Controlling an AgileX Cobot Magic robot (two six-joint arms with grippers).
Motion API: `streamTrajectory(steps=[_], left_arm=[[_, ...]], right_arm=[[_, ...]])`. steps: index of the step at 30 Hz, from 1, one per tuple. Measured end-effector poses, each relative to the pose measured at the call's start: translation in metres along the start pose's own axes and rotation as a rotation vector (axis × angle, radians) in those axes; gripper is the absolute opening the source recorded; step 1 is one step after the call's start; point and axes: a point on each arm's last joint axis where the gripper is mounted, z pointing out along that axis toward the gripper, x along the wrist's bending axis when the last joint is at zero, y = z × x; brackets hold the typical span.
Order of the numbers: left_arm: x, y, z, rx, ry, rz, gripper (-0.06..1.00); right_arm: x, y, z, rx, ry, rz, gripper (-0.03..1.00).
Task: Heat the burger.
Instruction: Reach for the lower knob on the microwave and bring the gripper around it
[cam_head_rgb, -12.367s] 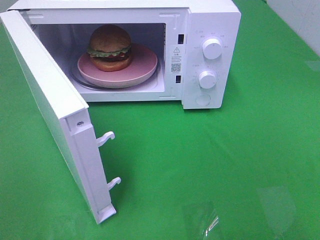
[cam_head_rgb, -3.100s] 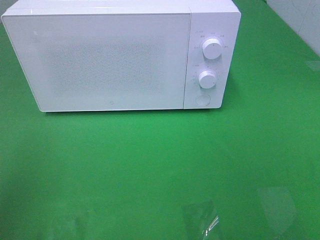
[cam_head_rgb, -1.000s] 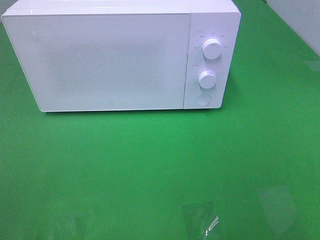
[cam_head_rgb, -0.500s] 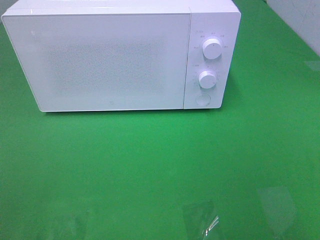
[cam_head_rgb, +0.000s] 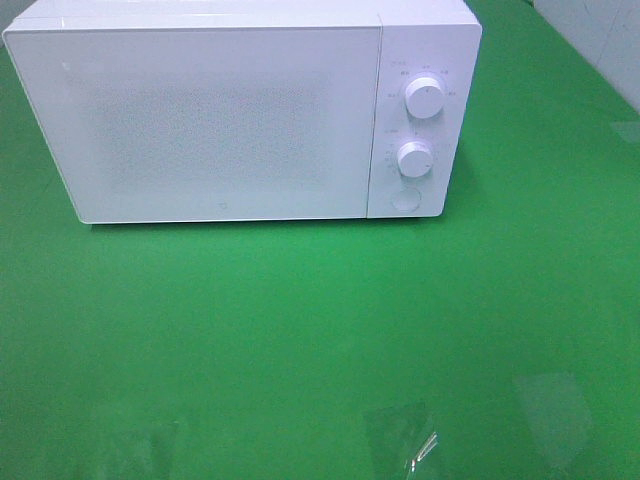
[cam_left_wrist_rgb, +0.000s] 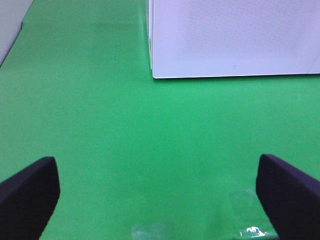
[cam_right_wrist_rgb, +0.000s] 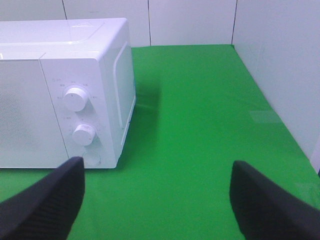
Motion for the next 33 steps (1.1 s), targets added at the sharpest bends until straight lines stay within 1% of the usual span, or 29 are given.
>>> streamTrajectory(steps=[4,9,10,11,14,15,18,23,25,27,33], left_arm=[[0.000,0.000,0.000,0.000,0.000,0.000,0.99],[0.000,0.000,0.000,0.000,0.000,0.000,0.99],[0.000,0.000,0.000,0.000,0.000,0.000,0.99],[0.000,0.000,0.000,0.000,0.000,0.000,0.99],[0.000,0.000,0.000,0.000,0.000,0.000,0.99],[0.000,0.000,0.000,0.000,0.000,0.000,0.99],[0.000,0.000,0.000,-0.001,0.000,0.000,0.99],[0.000,0.000,0.000,-0.001,0.000,0.000,0.99],[0.000,0.000,0.000,-0.001,0.000,0.000,0.99],[0.000,0.000,0.000,-0.001,0.000,0.000,0.99],[0.000,0.000,0.000,-0.001,0.000,0.000,0.99]], right_arm=[[0.000,-0.004,0.016,-0.008,0.001,0.000,0.76],[0.000,-0.013,0.042,0.015,0.001,-0.001,0.76],[0.000,-0.013,0.042,0.015,0.001,-0.001,0.76],[0.000,-0.017,0.052,0.025,0.001,-0.001,0.76],[0.000,-0.020,0.068,0.018,0.003,0.000,0.76],[0.000,-0.020,0.068,0.018,0.003,0.000,0.76],[0.000,-0.020,0.085,0.000,0.004,0.006,0.76],[0.000,-0.020,0.097,-0.026,0.007,0.020,0.76],[0.000,-0.023,0.114,-0.046,0.009,0.027,0.76],[0.000,-0.025,0.122,-0.059,0.010,0.026,0.76],[-0.001,-0.034,0.143,-0.061,0.006,0.009,0.76]])
